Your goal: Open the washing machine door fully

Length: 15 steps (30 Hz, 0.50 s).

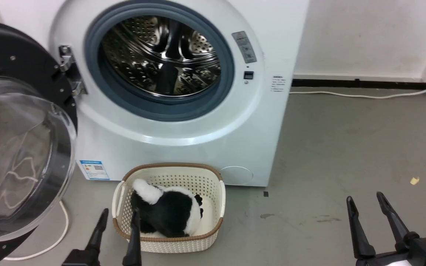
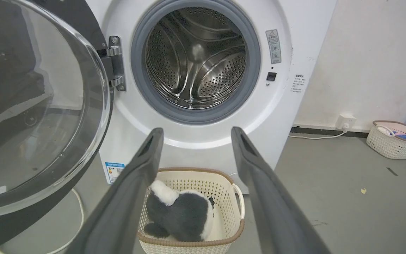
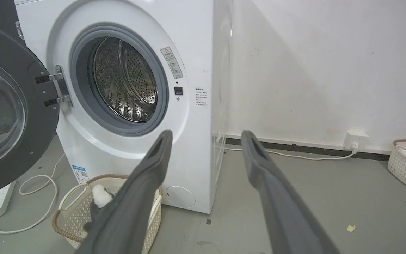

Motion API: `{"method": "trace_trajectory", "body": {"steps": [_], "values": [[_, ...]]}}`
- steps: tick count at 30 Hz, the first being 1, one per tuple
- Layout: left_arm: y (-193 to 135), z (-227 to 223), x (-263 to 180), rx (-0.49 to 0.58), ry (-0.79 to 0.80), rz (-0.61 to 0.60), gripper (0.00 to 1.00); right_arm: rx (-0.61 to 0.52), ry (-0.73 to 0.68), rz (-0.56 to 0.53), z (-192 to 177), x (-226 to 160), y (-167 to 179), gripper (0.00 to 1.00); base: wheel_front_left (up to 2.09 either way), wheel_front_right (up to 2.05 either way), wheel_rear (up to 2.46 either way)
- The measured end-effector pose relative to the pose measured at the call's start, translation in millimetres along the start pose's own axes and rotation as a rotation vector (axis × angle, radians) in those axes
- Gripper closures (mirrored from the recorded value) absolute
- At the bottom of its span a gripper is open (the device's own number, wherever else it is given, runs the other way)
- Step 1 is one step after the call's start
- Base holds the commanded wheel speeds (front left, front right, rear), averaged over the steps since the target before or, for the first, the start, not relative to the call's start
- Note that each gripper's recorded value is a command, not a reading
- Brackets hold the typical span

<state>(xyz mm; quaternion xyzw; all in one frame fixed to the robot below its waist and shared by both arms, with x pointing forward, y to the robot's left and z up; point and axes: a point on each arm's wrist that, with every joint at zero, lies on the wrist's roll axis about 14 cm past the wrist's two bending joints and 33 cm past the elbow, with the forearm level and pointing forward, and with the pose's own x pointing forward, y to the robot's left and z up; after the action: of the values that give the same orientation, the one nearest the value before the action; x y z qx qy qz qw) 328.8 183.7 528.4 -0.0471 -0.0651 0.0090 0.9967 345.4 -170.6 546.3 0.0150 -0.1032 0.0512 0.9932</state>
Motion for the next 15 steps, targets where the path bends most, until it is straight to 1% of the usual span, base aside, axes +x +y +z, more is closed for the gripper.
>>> {"method": "trace_trajectory", "body": {"steps": [2,7,15], "values": [[-8.2,-3.6,0.6,0.009,0.007,-0.018,0.0,-0.003,0.003,-0.016,-0.4,-3.1,-4.8,0.0,0.0,0.0,0.0],[-13.5,-15.4,-0.3,0.02,0.043,-0.033,0.0,-0.002,0.014,-0.026,-3.5,-6.0,-7.6,0.0,0.0,0.0,0.0],[-7.8,-29.7,-1.9,0.046,0.087,-0.014,0.0,0.006,0.023,-0.028,-6.6,-5.0,-8.0,0.0,0.0,0.0,0.0]]}}
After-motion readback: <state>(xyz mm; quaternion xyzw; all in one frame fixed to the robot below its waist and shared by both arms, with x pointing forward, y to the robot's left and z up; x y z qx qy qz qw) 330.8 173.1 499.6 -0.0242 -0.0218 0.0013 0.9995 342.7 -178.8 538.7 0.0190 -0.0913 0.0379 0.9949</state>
